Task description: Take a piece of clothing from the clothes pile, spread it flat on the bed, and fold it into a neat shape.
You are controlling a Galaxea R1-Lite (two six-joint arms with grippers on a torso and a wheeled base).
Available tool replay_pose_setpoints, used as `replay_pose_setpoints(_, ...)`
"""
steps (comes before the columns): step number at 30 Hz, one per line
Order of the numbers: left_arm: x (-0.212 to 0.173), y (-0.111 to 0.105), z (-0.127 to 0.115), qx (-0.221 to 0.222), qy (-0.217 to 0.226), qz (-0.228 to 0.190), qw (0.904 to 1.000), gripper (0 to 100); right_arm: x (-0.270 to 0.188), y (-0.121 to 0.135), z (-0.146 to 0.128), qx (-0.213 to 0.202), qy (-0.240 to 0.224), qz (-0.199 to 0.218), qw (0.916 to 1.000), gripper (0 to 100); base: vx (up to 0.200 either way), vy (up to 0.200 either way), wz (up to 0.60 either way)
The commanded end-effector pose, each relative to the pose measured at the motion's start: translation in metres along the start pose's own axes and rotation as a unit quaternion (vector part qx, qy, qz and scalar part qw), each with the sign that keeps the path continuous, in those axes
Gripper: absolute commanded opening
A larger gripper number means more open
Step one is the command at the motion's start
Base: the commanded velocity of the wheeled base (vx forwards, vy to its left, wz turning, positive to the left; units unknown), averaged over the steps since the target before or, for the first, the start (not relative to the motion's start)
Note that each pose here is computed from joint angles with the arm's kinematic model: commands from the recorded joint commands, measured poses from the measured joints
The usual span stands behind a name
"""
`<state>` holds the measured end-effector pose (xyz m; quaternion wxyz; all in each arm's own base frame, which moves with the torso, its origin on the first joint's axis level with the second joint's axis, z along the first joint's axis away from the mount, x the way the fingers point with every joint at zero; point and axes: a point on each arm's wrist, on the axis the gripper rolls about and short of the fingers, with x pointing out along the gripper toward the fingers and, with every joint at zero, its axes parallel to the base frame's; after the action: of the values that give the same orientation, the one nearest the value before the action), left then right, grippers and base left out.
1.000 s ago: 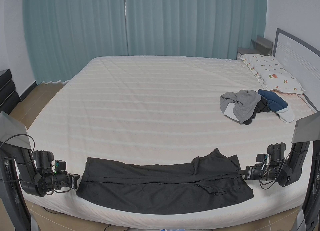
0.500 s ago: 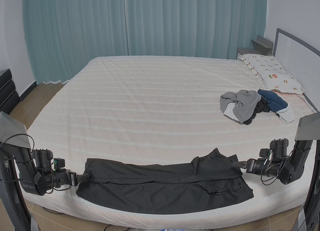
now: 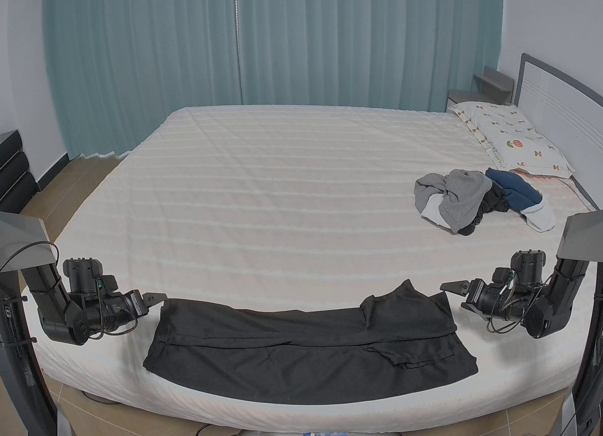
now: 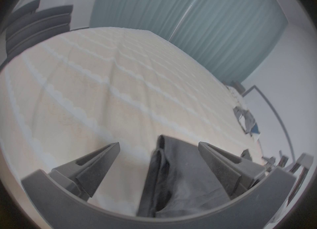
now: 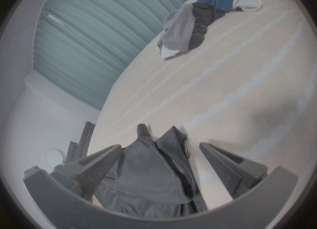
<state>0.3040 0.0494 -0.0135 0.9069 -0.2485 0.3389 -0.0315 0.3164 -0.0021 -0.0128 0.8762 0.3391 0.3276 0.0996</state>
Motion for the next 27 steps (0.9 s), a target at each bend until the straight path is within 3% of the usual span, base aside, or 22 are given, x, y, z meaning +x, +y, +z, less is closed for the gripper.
replay_pose_setpoints(1,0.007,-0.011,0.02,-0.036,-0.016,-0.029,0.9988,100,0.01,-0.007,0.002,0.022,0.004,0.005,0.9997,100,0.0,0.0,0.0)
replay_pose_setpoints(5,0.003,-0.005,0.024,-0.045,-0.01,-0.035,0.9983,100,0.013,-0.011,-0.001,0.025,0.009,0.001,0.9997,100,0.0,0.0,0.0)
replay_pose_setpoints(13,0.011,-0.017,0.014,-0.049,0.025,-0.05,0.9973,100,0.016,-0.012,-0.002,0.025,0.012,0.002,0.9996,100,0.0,0.0,0.0)
replay_pose_setpoints(19,0.03,-0.022,0.006,-0.076,0.042,-0.051,0.9949,100,0.021,-0.015,-0.003,0.026,0.015,0.0,0.9995,100,0.0,0.0,0.0)
replay_pose_setpoints(25,0.043,-0.025,0.004,-0.087,0.029,-0.024,0.9955,100,0.023,-0.014,-0.004,0.025,0.016,0.002,0.9996,100,0.0,0.0,0.0)
replay_pose_setpoints(26,0.045,-0.025,0.002,-0.087,0.032,-0.022,0.9955,0,0.023,-0.014,-0.003,0.024,0.015,0.002,0.9996,100,0.0,0.0,0.0)
replay_pose_setpoints(27,0.045,-0.025,0.003,-0.087,0.029,-0.019,0.9956,0,0.024,-0.013,-0.003,0.023,0.014,0.002,0.9996,100,0.0,0.0,0.0)
